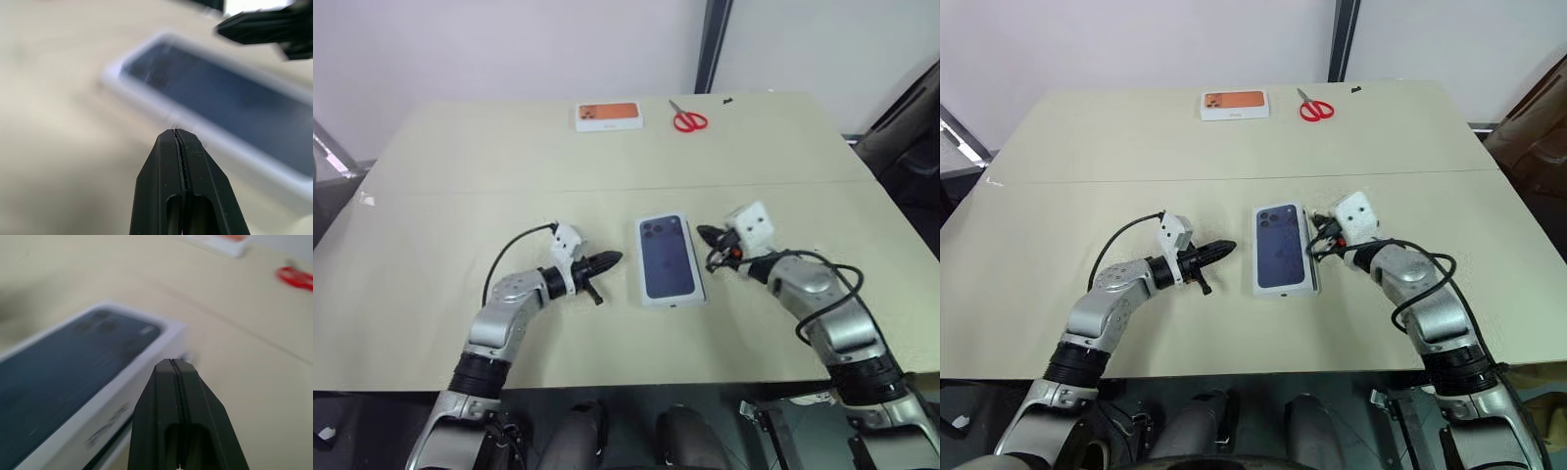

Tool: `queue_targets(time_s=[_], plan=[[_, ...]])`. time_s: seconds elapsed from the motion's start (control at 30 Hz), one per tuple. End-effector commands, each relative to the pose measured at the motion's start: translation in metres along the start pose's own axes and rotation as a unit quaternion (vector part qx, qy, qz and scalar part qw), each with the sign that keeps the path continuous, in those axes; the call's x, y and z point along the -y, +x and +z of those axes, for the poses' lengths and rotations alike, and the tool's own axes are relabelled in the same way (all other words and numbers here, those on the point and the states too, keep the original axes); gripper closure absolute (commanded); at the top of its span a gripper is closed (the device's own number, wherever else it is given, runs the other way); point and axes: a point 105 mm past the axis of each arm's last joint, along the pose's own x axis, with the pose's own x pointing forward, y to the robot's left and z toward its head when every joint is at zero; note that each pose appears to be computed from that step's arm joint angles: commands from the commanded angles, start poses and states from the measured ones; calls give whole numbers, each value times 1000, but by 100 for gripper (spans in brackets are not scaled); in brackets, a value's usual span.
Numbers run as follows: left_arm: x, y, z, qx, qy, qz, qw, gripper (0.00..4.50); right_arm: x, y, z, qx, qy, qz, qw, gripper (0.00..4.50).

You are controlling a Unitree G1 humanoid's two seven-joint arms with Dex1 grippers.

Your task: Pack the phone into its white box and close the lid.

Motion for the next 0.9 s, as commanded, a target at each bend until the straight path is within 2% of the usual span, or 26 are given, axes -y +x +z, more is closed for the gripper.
queue_targets(time_s=[0.03, 0.13, 0.5, 0.73, 0.9], plan=[[3, 11, 1, -18, -13, -5, 1000, 450, 1, 1, -2, -11, -45, -1, 999, 448], [7, 17, -2, -31, -20, -14, 999, 450, 4, 2, -1, -11, -57, -11, 998, 448], [17, 40, 20, -2, -21, -42, 999, 450, 4, 2, 0, -7, -50, -11, 999, 448], [16, 41, 29, 12, -13, -44, 999, 450, 8, 1, -1, -11, -56, -21, 998, 448], [19, 40, 24, 8, -8, -46, 999, 450, 8, 0, -3, -13, -60, -23, 998, 448]])
